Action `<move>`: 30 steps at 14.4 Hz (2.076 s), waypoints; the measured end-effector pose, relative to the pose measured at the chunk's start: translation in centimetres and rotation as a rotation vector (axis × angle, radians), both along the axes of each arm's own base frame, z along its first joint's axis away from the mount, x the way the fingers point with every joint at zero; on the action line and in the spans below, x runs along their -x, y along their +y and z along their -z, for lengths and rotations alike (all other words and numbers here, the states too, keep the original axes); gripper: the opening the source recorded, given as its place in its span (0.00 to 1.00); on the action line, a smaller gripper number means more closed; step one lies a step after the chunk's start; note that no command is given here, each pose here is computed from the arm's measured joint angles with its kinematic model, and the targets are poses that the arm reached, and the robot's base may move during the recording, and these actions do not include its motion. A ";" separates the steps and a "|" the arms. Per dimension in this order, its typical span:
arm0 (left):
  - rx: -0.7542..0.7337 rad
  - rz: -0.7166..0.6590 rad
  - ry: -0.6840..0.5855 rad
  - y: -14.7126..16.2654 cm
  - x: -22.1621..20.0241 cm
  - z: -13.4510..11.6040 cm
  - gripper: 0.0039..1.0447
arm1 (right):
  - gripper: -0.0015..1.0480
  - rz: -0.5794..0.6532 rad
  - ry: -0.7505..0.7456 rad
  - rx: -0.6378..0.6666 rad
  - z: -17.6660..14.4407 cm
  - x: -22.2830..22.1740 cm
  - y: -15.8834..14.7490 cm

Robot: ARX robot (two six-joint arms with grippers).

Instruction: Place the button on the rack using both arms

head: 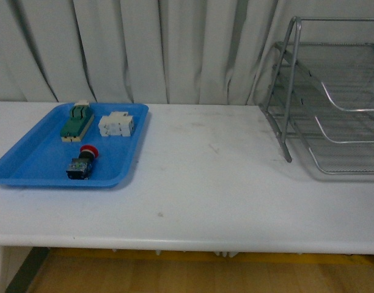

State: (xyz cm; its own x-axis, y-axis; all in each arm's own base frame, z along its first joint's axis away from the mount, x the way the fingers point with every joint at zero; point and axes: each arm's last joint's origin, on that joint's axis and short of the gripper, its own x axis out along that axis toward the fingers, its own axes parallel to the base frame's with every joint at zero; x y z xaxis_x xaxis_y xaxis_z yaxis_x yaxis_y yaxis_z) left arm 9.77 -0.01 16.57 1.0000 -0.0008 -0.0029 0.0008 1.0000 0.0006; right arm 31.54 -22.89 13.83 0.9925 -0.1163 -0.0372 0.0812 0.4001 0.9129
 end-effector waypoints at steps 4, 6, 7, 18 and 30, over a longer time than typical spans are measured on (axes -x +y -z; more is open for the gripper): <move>0.000 0.000 0.000 0.0 0.0 0.0 0.94 | 0.94 -0.121 -0.071 -0.270 2.6 -2.1 4.0; 0.000 0.000 0.000 0.0 0.0 0.0 0.94 | 0.94 -0.158 -0.021 -0.360 4.4 -3.0 5.7; 0.000 0.000 0.000 0.0 0.0 0.0 0.94 | 0.94 -0.170 -0.006 -0.389 5.1 -3.2 6.2; 0.000 0.000 0.000 0.0 0.0 0.0 0.94 | 0.94 -0.239 0.067 -0.427 8.7 -5.4 8.5; 0.000 0.000 0.000 0.0 0.0 0.0 0.94 | 0.94 -0.264 0.053 -0.365 9.6 -7.9 8.8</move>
State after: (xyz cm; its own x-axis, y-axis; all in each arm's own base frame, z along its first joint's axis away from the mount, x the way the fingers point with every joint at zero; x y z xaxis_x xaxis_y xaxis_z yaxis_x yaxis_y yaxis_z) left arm 9.77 -0.01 16.57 1.0000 -0.0008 -0.0029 0.0008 1.0000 0.0006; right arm 39.47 -14.09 4.25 0.9820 0.1707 -0.0804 0.0701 0.0659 0.9954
